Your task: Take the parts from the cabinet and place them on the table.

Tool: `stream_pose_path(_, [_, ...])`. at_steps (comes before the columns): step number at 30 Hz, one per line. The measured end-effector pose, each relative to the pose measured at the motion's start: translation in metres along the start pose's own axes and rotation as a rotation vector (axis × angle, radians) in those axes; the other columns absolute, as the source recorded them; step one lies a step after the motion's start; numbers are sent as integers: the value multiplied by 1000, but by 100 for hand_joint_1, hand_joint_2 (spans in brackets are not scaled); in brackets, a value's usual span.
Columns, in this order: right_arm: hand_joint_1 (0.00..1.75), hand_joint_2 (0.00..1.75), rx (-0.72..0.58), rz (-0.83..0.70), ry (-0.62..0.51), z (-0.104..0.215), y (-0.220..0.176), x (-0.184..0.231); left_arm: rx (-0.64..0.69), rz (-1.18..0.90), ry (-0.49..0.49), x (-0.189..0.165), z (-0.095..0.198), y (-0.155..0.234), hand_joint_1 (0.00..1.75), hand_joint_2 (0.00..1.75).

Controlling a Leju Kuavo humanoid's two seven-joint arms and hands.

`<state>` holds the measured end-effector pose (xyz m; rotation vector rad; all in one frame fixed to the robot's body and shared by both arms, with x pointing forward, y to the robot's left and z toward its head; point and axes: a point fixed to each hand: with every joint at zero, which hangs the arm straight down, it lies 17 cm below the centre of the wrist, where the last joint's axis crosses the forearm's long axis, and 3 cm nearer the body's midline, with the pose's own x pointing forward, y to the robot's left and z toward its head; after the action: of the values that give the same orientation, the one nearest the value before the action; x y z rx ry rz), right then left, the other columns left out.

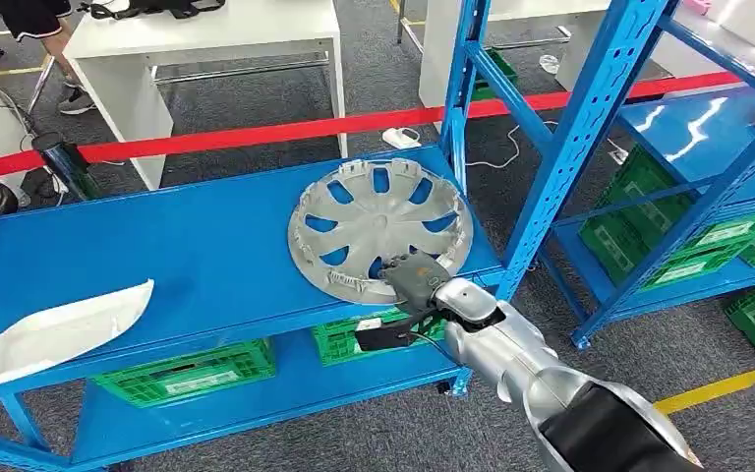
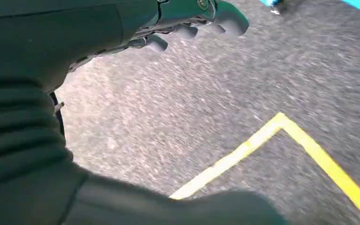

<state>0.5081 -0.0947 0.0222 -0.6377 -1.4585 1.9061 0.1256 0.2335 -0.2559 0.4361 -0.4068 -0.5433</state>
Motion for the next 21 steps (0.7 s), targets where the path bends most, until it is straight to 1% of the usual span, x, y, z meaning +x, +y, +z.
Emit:
stream_pose_path(3, [175, 175, -73, 4, -11, -2, -13, 4, 15, 33, 14, 5, -4, 7, 0, 175])
stream_pose_path(6, [175, 175, -227, 24, 4, -5, -52, 0, 66, 32, 41, 0, -5, 17, 0, 175])
stream_pose_path(8, [175, 175, -295, 36, 9, -5, -71, -2, 70, 33, 57, -4, -4, 16, 0, 175])
stream_pose_path(13, [175, 175, -380, 57, 5, -4, -98, 0, 64, 45, 84, -13, -1, 12, 0, 175])
stream_pose_path(17, [175, 175, -421, 77, 3, -3, -110, 2, 63, 44, 84, -13, -1, 12, 0, 175])
stream_pose_path(21, [175, 175, -557, 180, 34, 6, -139, 6, 59, 30, 64, -10, -1, 11, 0, 175])
